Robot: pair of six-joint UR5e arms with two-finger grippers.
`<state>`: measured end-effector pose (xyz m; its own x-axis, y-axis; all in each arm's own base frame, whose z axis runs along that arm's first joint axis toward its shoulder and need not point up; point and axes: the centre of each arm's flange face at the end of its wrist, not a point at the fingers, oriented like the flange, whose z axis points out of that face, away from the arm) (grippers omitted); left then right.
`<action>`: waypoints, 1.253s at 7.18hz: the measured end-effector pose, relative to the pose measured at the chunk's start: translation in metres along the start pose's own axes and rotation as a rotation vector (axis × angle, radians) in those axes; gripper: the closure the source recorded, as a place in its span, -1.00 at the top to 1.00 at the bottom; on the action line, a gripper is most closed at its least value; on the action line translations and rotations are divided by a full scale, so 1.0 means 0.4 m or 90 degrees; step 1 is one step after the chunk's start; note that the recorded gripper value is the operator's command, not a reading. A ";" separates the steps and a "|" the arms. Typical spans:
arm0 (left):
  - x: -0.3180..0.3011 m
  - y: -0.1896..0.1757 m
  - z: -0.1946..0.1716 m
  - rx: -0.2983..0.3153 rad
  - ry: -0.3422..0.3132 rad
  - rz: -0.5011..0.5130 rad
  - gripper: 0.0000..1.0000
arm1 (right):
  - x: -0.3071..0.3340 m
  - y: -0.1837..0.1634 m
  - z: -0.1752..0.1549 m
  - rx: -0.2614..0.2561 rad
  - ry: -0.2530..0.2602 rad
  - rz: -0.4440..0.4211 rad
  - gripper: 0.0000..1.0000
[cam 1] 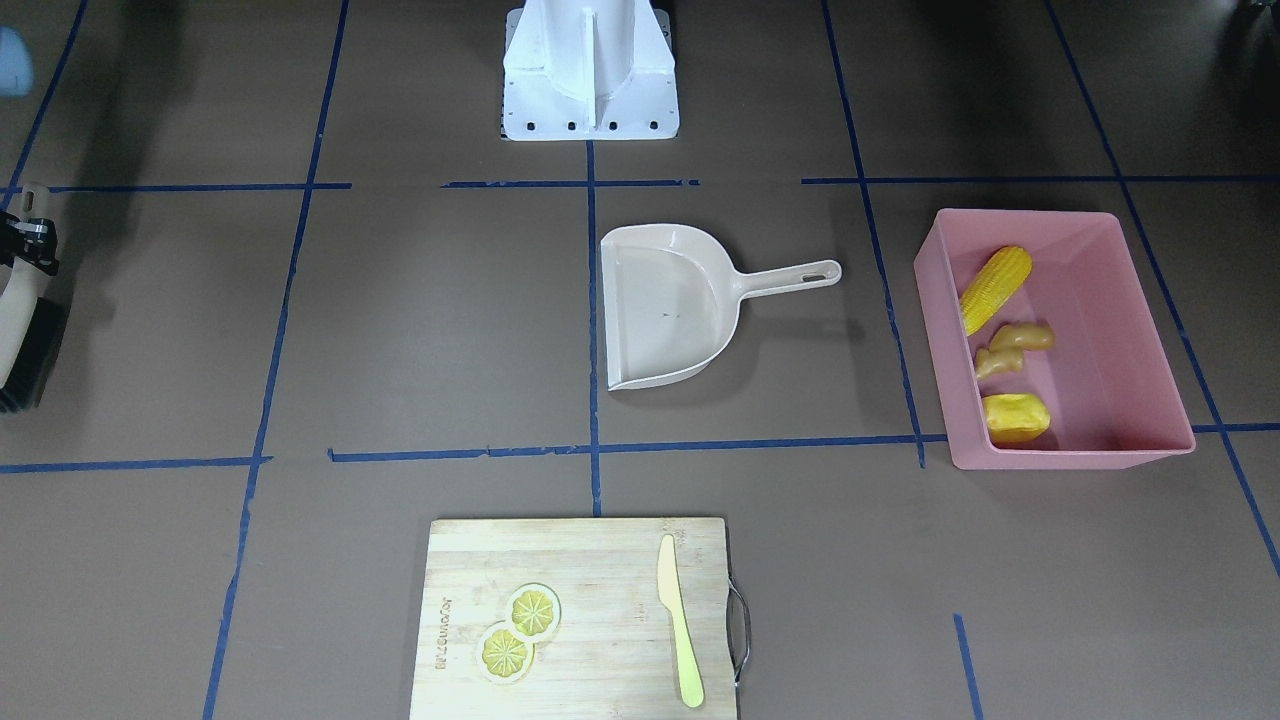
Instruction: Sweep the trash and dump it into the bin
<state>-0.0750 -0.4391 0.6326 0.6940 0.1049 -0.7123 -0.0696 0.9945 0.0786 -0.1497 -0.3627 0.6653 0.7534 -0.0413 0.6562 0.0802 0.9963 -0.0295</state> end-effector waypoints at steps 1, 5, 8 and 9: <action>0.000 0.000 0.000 0.000 0.000 0.000 1.00 | 0.000 -0.001 0.003 0.002 -0.002 -0.002 1.00; 0.002 0.000 -0.002 0.001 -0.001 0.000 1.00 | 0.128 -0.038 -0.165 0.065 -0.047 -0.016 1.00; 0.002 0.001 -0.003 0.003 0.001 0.002 1.00 | 0.314 -0.056 -0.346 0.096 -0.026 -0.032 1.00; 0.003 0.001 -0.003 0.003 0.000 0.003 1.00 | 0.330 -0.064 -0.397 0.098 -0.017 -0.027 1.00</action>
<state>-0.0751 -0.4387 0.6310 0.6934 0.1091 -0.7122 -0.0690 0.9940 0.0851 0.0515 -0.4053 0.6329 0.7333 -0.0837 0.6747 0.0093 0.9935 0.1132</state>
